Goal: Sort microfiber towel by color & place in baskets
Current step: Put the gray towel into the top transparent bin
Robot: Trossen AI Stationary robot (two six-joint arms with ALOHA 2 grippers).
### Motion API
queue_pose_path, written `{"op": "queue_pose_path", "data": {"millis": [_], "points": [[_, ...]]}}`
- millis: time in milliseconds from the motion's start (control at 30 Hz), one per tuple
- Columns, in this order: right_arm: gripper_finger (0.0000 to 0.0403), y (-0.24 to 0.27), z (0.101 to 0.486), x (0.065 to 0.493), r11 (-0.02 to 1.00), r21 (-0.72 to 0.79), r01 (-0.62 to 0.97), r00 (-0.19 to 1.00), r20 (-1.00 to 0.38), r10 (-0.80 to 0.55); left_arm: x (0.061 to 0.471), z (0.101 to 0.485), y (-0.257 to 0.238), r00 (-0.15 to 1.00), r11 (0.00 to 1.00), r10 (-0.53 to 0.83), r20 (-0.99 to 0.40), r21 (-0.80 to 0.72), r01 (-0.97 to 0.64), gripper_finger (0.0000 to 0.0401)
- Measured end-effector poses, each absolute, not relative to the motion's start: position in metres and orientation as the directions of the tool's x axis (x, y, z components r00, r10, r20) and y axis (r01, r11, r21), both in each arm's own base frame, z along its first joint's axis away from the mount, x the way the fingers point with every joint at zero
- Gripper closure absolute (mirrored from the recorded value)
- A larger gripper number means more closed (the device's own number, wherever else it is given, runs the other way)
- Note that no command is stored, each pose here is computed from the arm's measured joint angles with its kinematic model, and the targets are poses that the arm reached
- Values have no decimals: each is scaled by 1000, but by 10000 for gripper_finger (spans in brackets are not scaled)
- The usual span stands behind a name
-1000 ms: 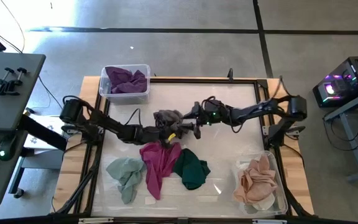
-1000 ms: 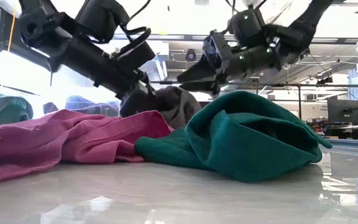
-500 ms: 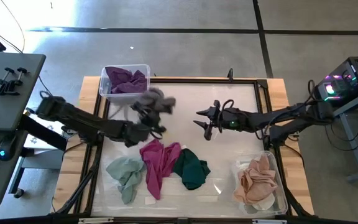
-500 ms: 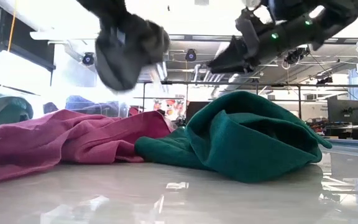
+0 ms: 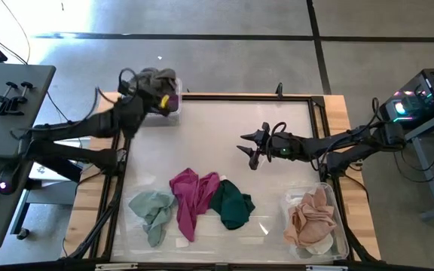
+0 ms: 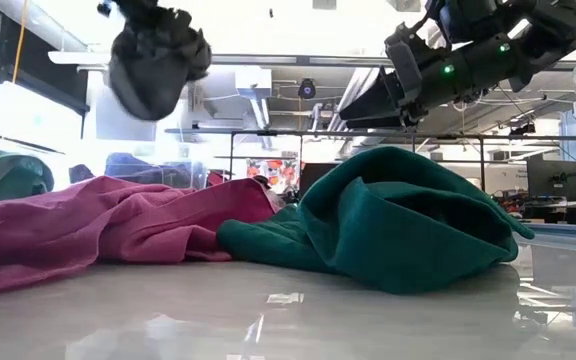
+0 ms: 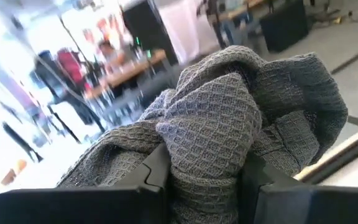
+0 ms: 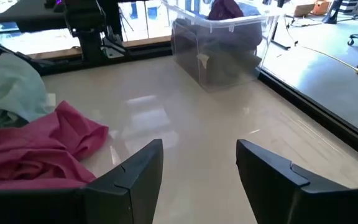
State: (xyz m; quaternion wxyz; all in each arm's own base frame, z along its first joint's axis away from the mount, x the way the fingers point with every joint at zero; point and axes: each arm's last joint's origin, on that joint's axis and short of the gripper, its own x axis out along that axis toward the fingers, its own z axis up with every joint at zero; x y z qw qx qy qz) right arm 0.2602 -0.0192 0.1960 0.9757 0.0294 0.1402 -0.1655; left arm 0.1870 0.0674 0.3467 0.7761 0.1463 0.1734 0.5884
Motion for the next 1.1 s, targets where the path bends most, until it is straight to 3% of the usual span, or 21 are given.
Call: {"op": "queue_pose_path", "data": {"millis": [267, 600, 867, 1100], "points": [[203, -19, 197, 260, 944, 13, 331, 908, -275, -315, 163, 313, 121, 136, 287, 918, -373, 387, -876, 318], [203, -19, 196, 260, 944, 12, 330, 907, -280, -314, 165, 274, 172, 87, 343, 812, -577, 351, -871, 304], [203, -19, 196, 260, 944, 12, 330, 907, -281, -313, 161, 251, 198, 157, 423, 691, -706, 219, -879, 213], [203, -19, 196, 260, 944, 12, 330, 907, -281, -313, 151, 267, 194, 231, 447, 676, -700, 140, -884, 140]]}}
